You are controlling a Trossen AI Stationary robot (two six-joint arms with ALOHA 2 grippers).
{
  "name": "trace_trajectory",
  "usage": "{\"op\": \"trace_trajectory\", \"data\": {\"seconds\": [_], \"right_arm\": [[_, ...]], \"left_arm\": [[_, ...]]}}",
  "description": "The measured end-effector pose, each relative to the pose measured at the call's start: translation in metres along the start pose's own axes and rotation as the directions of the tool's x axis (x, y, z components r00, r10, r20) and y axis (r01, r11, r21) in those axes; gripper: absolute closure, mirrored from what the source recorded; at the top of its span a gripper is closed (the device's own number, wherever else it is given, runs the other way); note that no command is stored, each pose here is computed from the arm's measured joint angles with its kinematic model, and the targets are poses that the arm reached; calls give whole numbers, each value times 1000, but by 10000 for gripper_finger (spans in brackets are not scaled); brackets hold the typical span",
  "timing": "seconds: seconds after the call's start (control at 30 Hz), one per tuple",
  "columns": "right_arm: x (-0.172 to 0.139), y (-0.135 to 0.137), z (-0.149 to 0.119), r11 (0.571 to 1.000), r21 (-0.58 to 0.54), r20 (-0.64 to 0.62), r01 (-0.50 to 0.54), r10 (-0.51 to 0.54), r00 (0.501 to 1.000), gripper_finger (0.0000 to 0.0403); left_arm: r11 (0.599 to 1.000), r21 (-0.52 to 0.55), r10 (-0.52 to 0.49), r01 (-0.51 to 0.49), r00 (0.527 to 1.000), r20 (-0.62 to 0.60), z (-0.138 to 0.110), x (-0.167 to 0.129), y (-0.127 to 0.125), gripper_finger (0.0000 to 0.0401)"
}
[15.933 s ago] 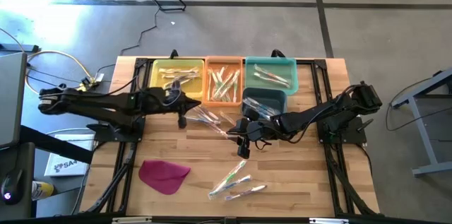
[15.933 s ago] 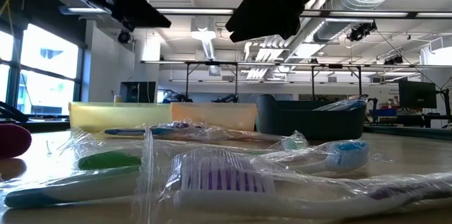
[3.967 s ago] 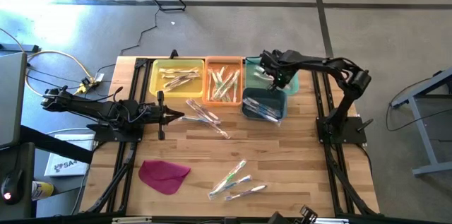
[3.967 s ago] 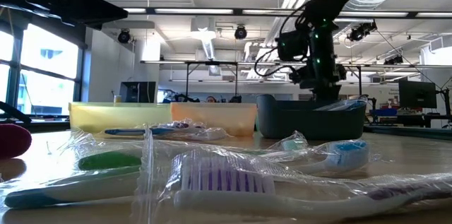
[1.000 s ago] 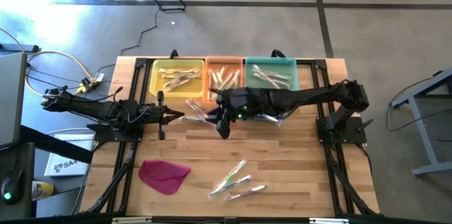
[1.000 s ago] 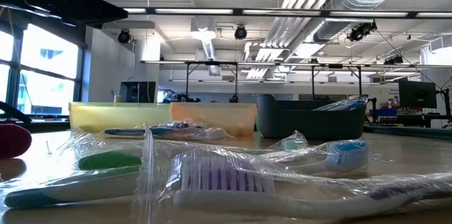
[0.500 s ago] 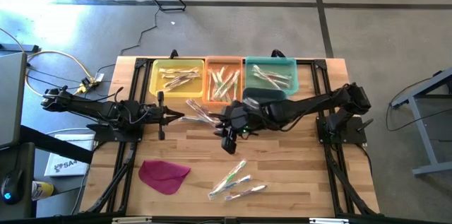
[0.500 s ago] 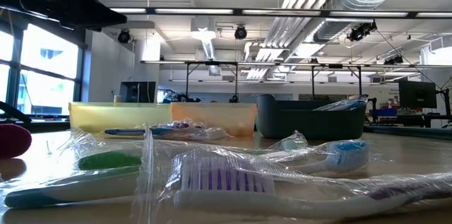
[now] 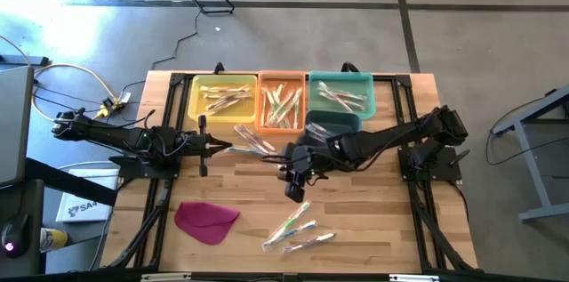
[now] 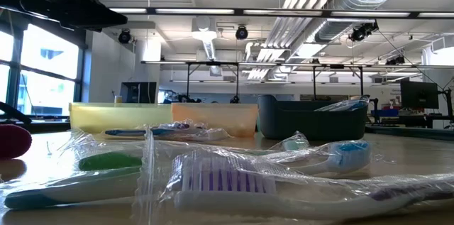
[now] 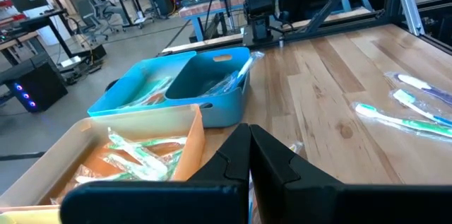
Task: Pick & Place Toothbrushes
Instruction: Put the violet toothbrush into the yellow bin
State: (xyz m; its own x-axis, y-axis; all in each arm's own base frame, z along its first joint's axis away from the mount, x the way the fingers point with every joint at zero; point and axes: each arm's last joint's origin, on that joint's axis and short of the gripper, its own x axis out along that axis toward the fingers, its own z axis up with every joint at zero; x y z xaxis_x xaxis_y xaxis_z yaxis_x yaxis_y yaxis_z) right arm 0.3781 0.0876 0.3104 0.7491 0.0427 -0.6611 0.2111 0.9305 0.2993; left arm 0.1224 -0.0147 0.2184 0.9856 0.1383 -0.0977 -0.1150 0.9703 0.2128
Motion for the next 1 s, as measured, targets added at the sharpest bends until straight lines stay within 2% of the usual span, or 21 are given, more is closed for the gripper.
{"op": "trace_trajectory", "data": {"seconds": [0.2,0.4,0.53,0.7,1.0], "right_arm": [[-2,11,-7,996,63,-42,-65,68,997,286],[-4,24,-17,989,127,-68,-81,90,994,286],[-8,33,-31,981,187,-142,-45,73,987,286],[-14,43,-52,961,270,-242,54,14,970,286],[-21,67,-80,940,321,-290,112,-15,957,286]], "left_arm": [[1000,0,0,0,1000,0,0,0,0,401],[1000,0,0,0,1000,1,0,0,0,401],[1000,-3,1,-1,1000,7,1,0,0,401],[1000,-4,1,-1,1000,7,1,0,0,401],[1000,-9,4,-3,1000,19,2,0,0,401]]}}
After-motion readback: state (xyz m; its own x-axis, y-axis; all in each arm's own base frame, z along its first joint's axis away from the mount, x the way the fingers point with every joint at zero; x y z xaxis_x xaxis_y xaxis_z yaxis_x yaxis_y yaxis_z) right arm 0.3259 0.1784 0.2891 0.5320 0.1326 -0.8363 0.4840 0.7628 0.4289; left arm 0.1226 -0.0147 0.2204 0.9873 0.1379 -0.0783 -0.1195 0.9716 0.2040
